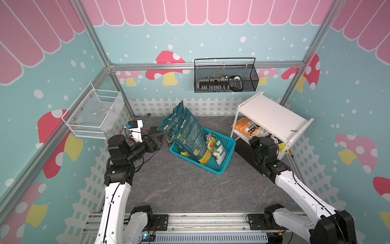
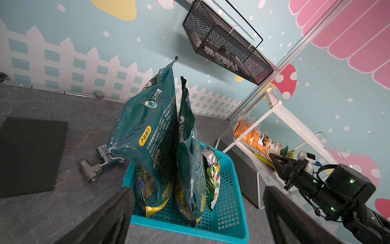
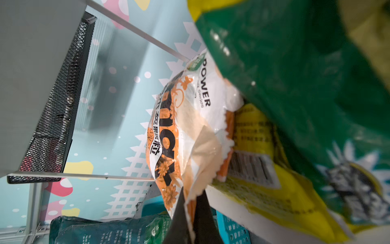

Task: Take down the fertilizer bag from the shelf
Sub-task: Pick up the fertilizer bag from the shelf, then place the fertilizer bag in the storage box.

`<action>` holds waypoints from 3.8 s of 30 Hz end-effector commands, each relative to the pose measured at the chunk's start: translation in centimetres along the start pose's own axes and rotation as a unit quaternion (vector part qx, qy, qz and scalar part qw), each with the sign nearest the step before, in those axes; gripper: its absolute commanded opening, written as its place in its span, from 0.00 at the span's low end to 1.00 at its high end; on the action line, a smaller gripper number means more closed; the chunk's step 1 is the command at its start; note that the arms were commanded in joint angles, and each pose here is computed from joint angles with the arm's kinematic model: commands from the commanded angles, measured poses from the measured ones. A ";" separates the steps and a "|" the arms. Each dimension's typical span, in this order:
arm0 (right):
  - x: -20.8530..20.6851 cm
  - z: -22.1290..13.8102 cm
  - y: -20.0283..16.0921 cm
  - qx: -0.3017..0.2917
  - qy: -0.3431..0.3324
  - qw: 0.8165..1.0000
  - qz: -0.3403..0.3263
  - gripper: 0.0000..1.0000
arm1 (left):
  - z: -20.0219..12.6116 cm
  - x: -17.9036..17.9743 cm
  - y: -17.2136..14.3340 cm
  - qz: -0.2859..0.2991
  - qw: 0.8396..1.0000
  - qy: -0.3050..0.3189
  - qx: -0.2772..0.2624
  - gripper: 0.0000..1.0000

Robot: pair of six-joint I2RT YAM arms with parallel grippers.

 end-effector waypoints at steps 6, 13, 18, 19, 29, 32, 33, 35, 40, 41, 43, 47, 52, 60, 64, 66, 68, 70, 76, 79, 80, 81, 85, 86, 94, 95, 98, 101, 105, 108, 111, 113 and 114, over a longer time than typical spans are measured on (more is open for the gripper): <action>0.3 0.3 -4.0 0.089 0.016 0.996 -0.013 0.00 | -0.5 -0.7 1.1 0.023 1.000 -0.002 -0.010 0.99; 0.9 -0.9 -3.9 0.091 0.027 0.995 -0.027 0.00 | -0.5 -0.7 1.1 0.024 1.000 -0.002 -0.010 1.00; 1.3 -2.4 -3.5 0.084 0.033 0.995 -0.041 0.00 | -0.5 -0.7 1.1 0.024 1.000 -0.001 -0.010 0.99; 1.4 -2.8 -3.4 0.083 0.036 0.995 -0.044 0.00 | -0.5 -0.7 1.1 0.022 1.000 -0.001 -0.010 0.99; 2.3 -4.4 -3.0 0.082 0.055 0.993 -0.069 0.00 | -0.5 -0.7 1.0 0.023 1.000 -0.002 -0.010 0.99; 3.0 -4.6 -2.8 0.077 0.064 0.992 -0.081 0.00 | -0.5 -0.7 1.1 0.023 1.000 -0.001 -0.010 0.99; 3.2 -4.7 -2.7 0.074 0.065 0.991 -0.088 0.00 | -0.5 -0.7 1.1 0.023 1.000 -0.001 -0.010 0.99; 4.0 -4.9 -2.4 0.067 0.070 0.990 -0.104 0.00 | -0.5 -0.7 1.1 0.023 1.000 -0.001 -0.010 0.99; 5.9 -5.7 -1.8 0.054 0.094 0.983 -0.147 0.00 | -0.5 -0.7 1.1 0.023 1.000 -0.001 -0.010 1.00; 6.1 -5.9 -1.6 0.049 0.097 0.982 -0.154 0.00 | -0.5 -0.7 1.1 0.023 1.000 -0.001 -0.011 0.99; 6.4 -6.3 -0.9 0.034 0.099 0.981 -0.162 0.00 | -0.5 -0.7 1.0 0.023 1.000 -0.001 -0.010 0.99; 7.5 -8.0 1.0 -0.009 0.112 0.978 -0.178 0.00 | -0.4 -0.7 1.0 0.022 1.000 -0.001 -0.009 0.99; 9.0 -9.2 2.1 -0.031 0.119 0.973 -0.196 0.00 | -0.5 -0.7 1.1 0.023 1.000 -0.001 -0.010 0.99; 11.7 -10.2 2.0 -0.021 0.157 0.964 -0.215 0.00 | -0.5 -0.7 1.0 0.022 1.000 -0.001 -0.010 0.99; 12.5 -10.5 2.1 -0.025 0.168 0.960 -0.223 0.00 | -0.5 -0.7 1.0 0.023 1.000 -0.001 -0.010 0.99; 12.8 -10.0 1.6 -0.016 0.167 0.959 -0.230 0.00 | -0.5 -0.7 1.1 0.023 1.000 -0.002 -0.010 0.99; 13.4 -9.5 0.9 -0.001 0.175 0.954 -0.242 0.00 | -0.4 -0.7 1.1 0.023 1.000 -0.002 -0.010 0.99; 13.9 -9.2 0.2 0.015 0.184 0.950 -0.251 0.00 | -0.5 -0.7 1.1 0.024 1.000 -0.001 -0.011 0.99; 15.4 -10.5 -1.0 0.043 0.233 0.934 -0.267 0.00 | -0.5 -0.7 1.1 0.023 1.000 -0.001 -0.010 0.99; 16.1 -11.3 -1.8 0.063 0.259 0.921 -0.285 0.00 | -0.5 -0.7 1.1 0.023 1.000 -0.001 -0.010 0.99; 16.6 -11.7 -2.3 0.074 0.274 0.912 -0.297 0.00 | -0.5 -0.7 1.0 0.023 1.000 -0.001 -0.010 0.99; 17.0 -12.0 -2.9 0.088 0.287 0.903 -0.306 0.00 | -0.5 -0.7 1.1 0.023 1.000 -0.001 -0.010 0.99; 17.6 -12.7 -3.9 0.112 0.308 0.889 -0.321 0.00 | -0.5 -0.7 1.1 0.023 1.000 -0.001 -0.010 1.00; 17.6 -12.8 -3.8 0.110 0.306 0.889 -0.324 0.00 | -0.5 -0.7 1.1 0.024 1.000 -0.002 -0.010 0.99; 17.0 -11.9 -7.1 0.159 0.304 0.873 -0.347 0.00 | -0.4 -0.7 1.1 0.023 1.000 0.000 -0.010 0.99; 16.7 -11.6 -7.8 0.162 0.299 0.871 -0.355 0.00 | -0.5 -0.6 1.1 0.023 1.000 0.001 -0.010 0.99; 15.8 -10.6 -9.3 0.166 0.282 0.870 -0.370 0.00 | -0.5 -0.6 1.1 0.023 1.000 0.001 -0.010 0.99; 15.1 -9.7 -11.1 0.185 0.276 0.864 -0.378 0.00 | -0.5 -0.6 1.1 0.023 1.000 0.001 -0.010 0.99; 14.5 -8.2 -12.4 0.190 0.262 0.862 -0.391 0.00 | -0.5 -0.6 1.1 0.023 1.000 0.001 -0.010 1.00; 14.0 -7.1 -12.7 0.183 0.249 0.863 -0.400 0.00 | -0.5 -0.6 1.1 0.023 1.000 0.001 -0.010 0.99; 13.3 -6.2 -12.3 0.168 0.230 0.868 -0.407 0.00 | -0.5 -0.6 1.1 0.024 1.000 0.001 -0.011 0.99; 13.1 -6.1 -12.2 0.163 0.227 0.867 -0.412 0.00 | -0.5 -0.6 1.1 0.023 1.000 0.001 -0.011 0.99; 13.0 -6.0 -12.1 0.159 0.224 0.868 -0.413 0.00 | -0.5 -0.7 1.1 0.023 1.000 0.000 -0.011 0.99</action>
Point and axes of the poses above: each gripper's point midway between its finger pads, its own z axis out along the fingers, its own x axis along the line the jaws close on, y = z × x, the point moved 1 cm from there along -z, back along the fingers, and after that the axes turned 15 degrees about z, right-handed, at the moved point
